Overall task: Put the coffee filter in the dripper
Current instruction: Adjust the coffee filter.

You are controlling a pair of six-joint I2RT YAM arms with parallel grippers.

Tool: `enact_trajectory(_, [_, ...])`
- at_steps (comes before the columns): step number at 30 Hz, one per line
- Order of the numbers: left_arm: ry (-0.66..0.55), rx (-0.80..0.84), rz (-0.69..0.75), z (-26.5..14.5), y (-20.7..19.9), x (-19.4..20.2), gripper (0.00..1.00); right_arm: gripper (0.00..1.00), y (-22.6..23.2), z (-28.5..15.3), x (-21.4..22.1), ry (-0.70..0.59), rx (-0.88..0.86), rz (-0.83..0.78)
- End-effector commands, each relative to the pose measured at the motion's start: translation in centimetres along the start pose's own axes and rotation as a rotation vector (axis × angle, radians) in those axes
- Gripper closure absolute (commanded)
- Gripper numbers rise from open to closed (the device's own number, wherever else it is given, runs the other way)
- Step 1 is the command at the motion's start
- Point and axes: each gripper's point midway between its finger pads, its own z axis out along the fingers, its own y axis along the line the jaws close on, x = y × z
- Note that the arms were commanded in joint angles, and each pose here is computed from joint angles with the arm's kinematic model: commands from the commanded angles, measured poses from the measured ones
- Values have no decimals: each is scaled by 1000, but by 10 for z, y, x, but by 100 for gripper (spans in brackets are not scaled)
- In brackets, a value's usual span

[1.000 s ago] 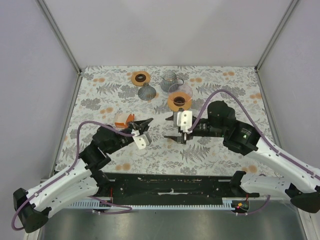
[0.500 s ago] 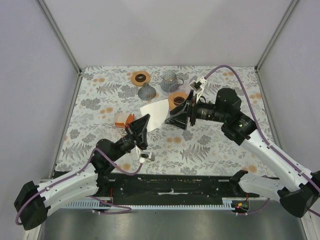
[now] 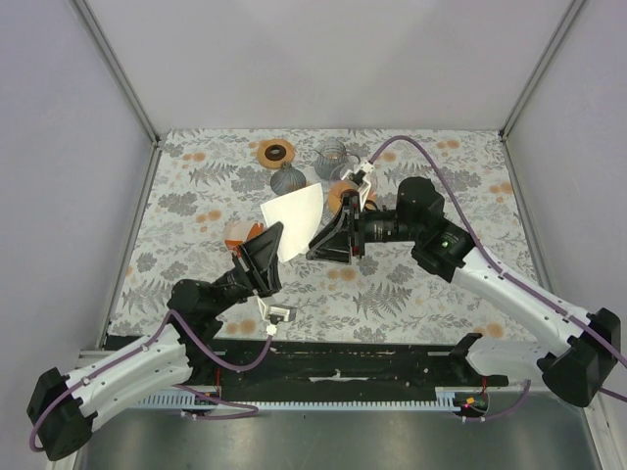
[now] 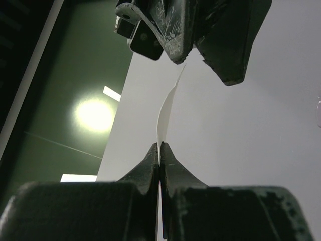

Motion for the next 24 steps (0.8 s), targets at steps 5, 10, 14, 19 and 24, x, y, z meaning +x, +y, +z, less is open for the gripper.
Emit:
enact_trajectory(5, [-20,-73,85,-2,23,-3,98,69,24,10,-11,16,-101,-103])
enact_trajectory(10, [-28,-73,87,-2,23,-4,98,78,27,7,-14,-13,-104,-134])
enact_trajectory(14, [-34,-71,83,0,22,-5,98,82,27,7,-18,-30,-103,-154])
enact_trajectory(19, [-37,-67,77,0,21,-5,98,83,27,8,-19,-37,-106,-161])
enact_trajectory(24, [-33,-54,59,1,18,-4,98,82,31,6,-23,-62,-116,-184])
